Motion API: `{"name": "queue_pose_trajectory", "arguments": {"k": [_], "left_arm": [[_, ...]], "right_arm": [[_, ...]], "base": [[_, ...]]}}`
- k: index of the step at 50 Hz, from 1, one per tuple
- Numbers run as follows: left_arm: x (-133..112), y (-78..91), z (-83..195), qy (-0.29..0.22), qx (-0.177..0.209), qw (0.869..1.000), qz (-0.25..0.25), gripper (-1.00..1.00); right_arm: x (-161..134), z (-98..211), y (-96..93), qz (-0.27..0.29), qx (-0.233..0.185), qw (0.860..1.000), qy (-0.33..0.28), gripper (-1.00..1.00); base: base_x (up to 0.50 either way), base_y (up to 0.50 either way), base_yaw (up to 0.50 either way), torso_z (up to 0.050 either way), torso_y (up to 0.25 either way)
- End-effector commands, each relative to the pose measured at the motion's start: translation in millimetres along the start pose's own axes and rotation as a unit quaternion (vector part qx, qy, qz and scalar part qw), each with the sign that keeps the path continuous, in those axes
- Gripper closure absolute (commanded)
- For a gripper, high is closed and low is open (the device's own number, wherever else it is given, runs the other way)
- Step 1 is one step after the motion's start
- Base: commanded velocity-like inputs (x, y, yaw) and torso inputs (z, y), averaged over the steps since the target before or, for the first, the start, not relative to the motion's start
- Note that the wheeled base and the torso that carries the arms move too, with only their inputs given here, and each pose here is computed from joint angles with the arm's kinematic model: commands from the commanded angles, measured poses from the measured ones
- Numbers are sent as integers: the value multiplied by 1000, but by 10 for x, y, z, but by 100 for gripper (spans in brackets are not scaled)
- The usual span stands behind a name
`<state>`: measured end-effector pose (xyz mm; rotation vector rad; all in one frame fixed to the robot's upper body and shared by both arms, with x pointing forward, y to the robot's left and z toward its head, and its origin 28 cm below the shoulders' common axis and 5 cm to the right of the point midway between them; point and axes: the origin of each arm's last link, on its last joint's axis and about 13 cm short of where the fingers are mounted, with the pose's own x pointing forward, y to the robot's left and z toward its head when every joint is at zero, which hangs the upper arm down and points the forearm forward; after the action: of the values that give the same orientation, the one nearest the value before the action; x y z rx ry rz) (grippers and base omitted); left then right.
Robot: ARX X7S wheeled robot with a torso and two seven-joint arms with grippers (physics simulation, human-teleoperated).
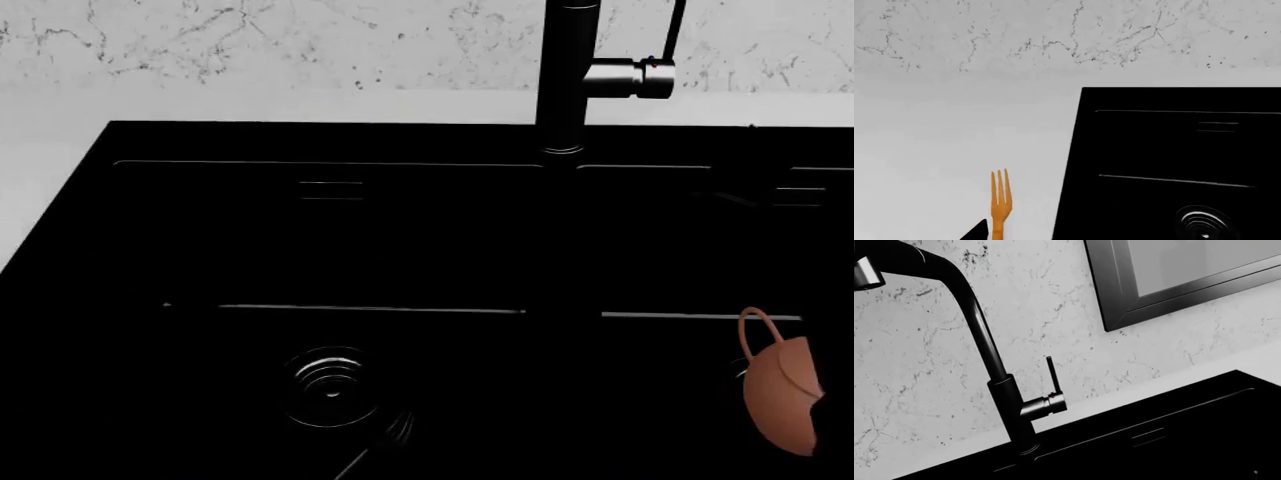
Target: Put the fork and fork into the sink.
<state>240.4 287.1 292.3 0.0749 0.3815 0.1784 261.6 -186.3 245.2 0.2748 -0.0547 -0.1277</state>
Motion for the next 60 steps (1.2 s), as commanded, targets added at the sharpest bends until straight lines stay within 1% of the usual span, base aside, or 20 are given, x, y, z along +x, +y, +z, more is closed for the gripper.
{"name": "queue_pose_trajectory", "arguments": {"k": [1,3,4,5,8,12,16,17,20,22,23,24,25,26,28,34,38,43,49,60], "left_arm": [[125,278,-88,30,-57,995,76,-100],[147,290,-99,34,-63,994,78,-100],[154,292,-100,37,-72,994,75,-100],[177,305,-107,37,-70,994,81,-100],[219,328,-104,44,-88,992,78,-100],[295,365,-115,52,-95,990,87,-100],[387,378,-83,54,-89,990,96,-100],[413,383,-78,54,-82,990,101,-100],[499,407,-61,53,-81,990,106,-100],[544,425,-69,60,-75,988,120,-100],[577,439,-76,64,-62,988,129,-100],[589,444,-70,64,-61,988,129,-100],[610,447,-66,65,-50,987,135,-100],[620,450,-65,66,-51,987,135,-100],[656,443,-76,72,-33,986,143,-100],[719,403,-50,88,-15,987,135,-100],[763,389,-57,98,4,985,140,-100],[833,347,-62,105,1,986,127,-100],[898,289,-92,120,14,987,105,-100],[940,295,-228,145,9,985,98,-100]], "right_arm": [[8,-54,-5,4,14,1000,-2,-100],[12,-53,-4,4,14,1000,-1,-100],[13,-52,-2,4,14,1000,-2,-100],[15,-51,1,4,13,1000,-1,-100],[24,-56,6,5,12,1000,0,-100],[32,-67,1,5,13,1000,0,-100],[44,-104,-8,5,17,1000,2,-100],[47,-111,-10,5,17,1000,3,-100],[54,-114,-4,6,17,1000,5,-100],[55,-104,0,6,18,1000,4,-100],[54,-95,8,7,17,1000,3,-100],[55,-94,11,7,16,1000,3,-100],[58,-97,11,6,16,1000,4,-100],[58,-100,12,6,17,1000,4,-100],[61,-114,12,7,17,1000,5,-100],[70,-117,14,7,16,1000,6,-100],[76,-136,11,7,17,1000,7,-100],[80,-139,15,6,17,1000,9,-100],[83,-144,19,8,17,1000,9,-100],[75,-180,0,4,20,1000,12,-100]], "base": [[0,0,0,0,0],[0,0,0,0,0],[0,0,0,0,0],[0,0,0,0,0],[0,0,0,0,0],[0,0,0,0,0],[0,0,0,0,0],[0,0,0,0,0],[0,0,0,0,0],[0,0,0,0,0],[0,0,0,0,0],[0,0,0,0,0],[0,0,0,0,0],[0,0,0,0,0],[0,0,0,0,0],[0,0,0,0,0],[0,0,0,0,0],[0,0,0,0,0],[0,0,0,0,0],[0,0,0,0,0]]}}
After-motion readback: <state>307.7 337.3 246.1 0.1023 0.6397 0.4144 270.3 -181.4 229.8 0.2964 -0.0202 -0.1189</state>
